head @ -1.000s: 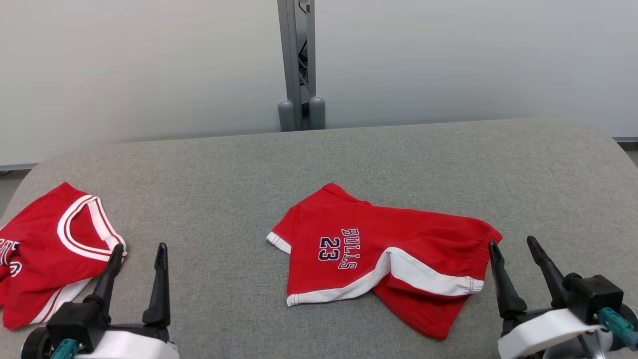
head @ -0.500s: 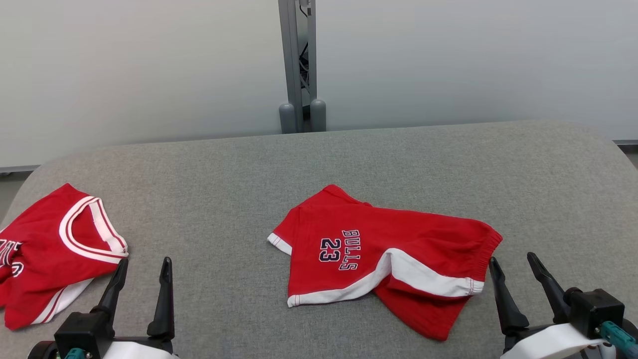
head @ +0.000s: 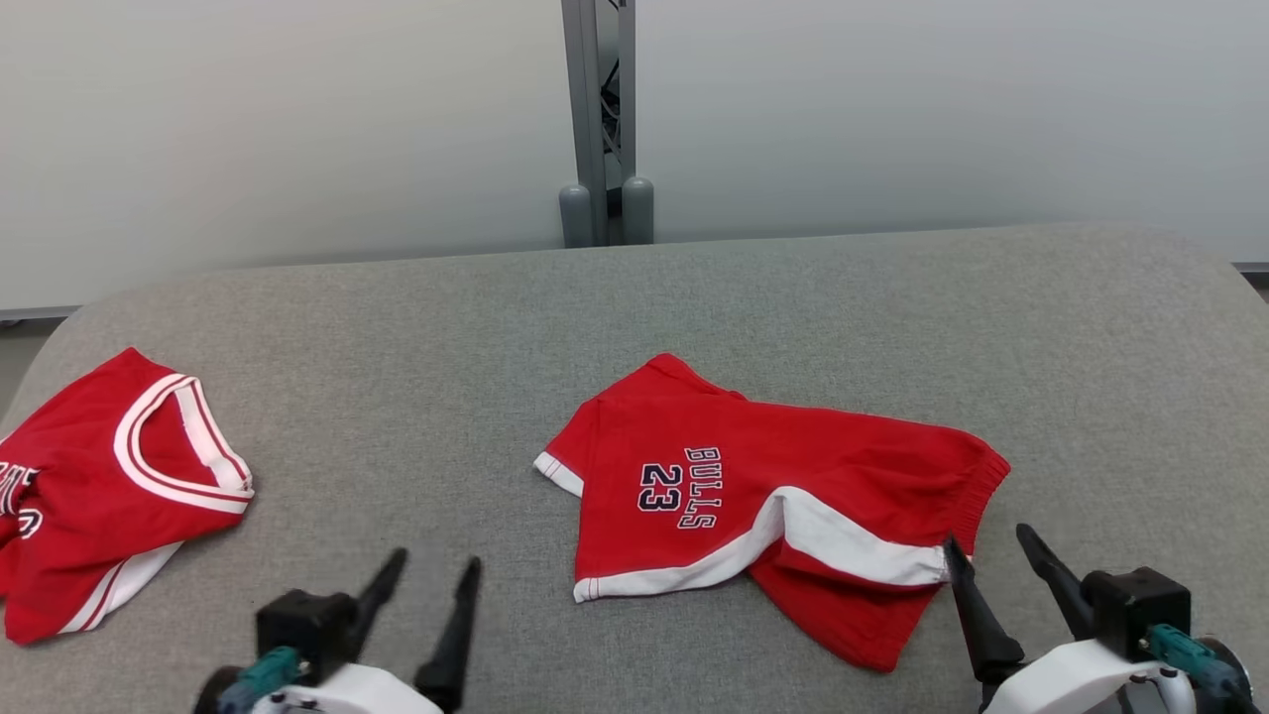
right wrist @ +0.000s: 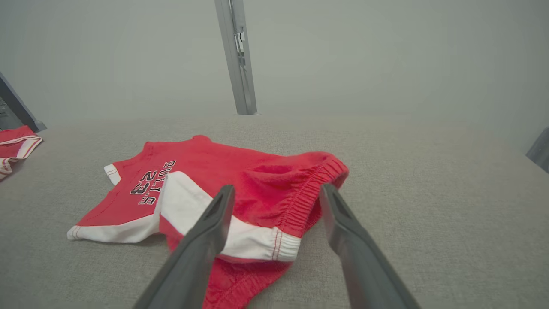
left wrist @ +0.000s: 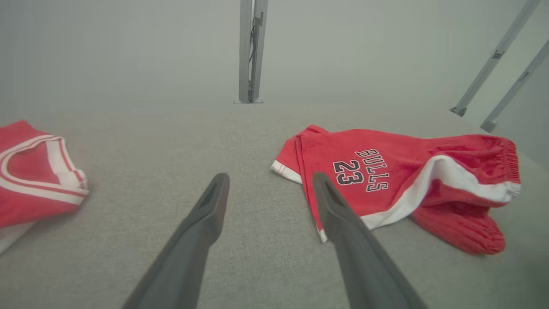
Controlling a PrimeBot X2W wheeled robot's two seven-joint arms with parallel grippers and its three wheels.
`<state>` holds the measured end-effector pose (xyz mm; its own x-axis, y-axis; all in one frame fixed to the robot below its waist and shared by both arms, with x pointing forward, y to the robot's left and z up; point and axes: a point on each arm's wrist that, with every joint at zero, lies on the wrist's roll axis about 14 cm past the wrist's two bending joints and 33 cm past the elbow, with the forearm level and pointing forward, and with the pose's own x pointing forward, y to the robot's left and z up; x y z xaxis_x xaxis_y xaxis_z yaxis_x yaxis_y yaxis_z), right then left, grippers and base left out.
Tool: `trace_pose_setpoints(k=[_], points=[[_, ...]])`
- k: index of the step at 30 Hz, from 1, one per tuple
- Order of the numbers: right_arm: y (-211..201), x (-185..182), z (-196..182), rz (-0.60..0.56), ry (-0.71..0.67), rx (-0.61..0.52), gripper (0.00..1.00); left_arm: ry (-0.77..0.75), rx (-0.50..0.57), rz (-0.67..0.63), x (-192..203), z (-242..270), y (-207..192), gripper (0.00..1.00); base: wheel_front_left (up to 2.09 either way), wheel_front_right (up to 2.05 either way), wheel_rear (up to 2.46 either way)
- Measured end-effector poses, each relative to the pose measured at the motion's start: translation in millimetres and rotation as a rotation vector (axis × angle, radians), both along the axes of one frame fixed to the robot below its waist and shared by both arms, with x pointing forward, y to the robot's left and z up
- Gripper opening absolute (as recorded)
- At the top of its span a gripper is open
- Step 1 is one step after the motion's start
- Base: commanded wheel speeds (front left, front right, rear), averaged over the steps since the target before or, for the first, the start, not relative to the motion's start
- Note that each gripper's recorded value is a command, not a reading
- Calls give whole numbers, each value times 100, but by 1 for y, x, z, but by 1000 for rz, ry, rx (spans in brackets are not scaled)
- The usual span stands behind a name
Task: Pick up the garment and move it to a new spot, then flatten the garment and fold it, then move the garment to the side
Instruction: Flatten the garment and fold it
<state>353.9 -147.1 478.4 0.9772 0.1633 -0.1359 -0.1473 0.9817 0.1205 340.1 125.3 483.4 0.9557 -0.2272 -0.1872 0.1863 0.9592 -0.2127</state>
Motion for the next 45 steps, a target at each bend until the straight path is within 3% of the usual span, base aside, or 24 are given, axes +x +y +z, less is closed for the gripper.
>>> trace_pose_setpoints(k=[8,27,28,29,30,31,32,37,45], points=[[-6,0,-29,-11,127,-22,100,220,-89,-170,-5,-45,-52,100,0,0,0],[1,22,-59,28,228,-44,100,436,-145,-270,16,-107,-92,100,0,0,0],[1,22,-59,29,229,-42,100,436,-153,-274,16,-107,-94,82,0,0,0],[3,22,-61,34,236,-40,81,439,-153,-275,17,-109,-95,45,0,0,0],[4,22,-62,38,246,-37,47,444,-153,-280,17,-110,-95,0,0,0,0],[4,22,-62,39,247,-35,36,451,-154,-282,17,-112,-96,0,0,0,0],[5,22,-62,40,249,-33,0,454,-154,-284,17,-113,-96,0,0,0,0],[6,25,-54,43,235,-11,0,422,-160,-278,21,-108,-94,0,0,0,0],[3,39,-6,26,77,30,0,201,-148,-213,52,-53,-69,0,0,0,0]])
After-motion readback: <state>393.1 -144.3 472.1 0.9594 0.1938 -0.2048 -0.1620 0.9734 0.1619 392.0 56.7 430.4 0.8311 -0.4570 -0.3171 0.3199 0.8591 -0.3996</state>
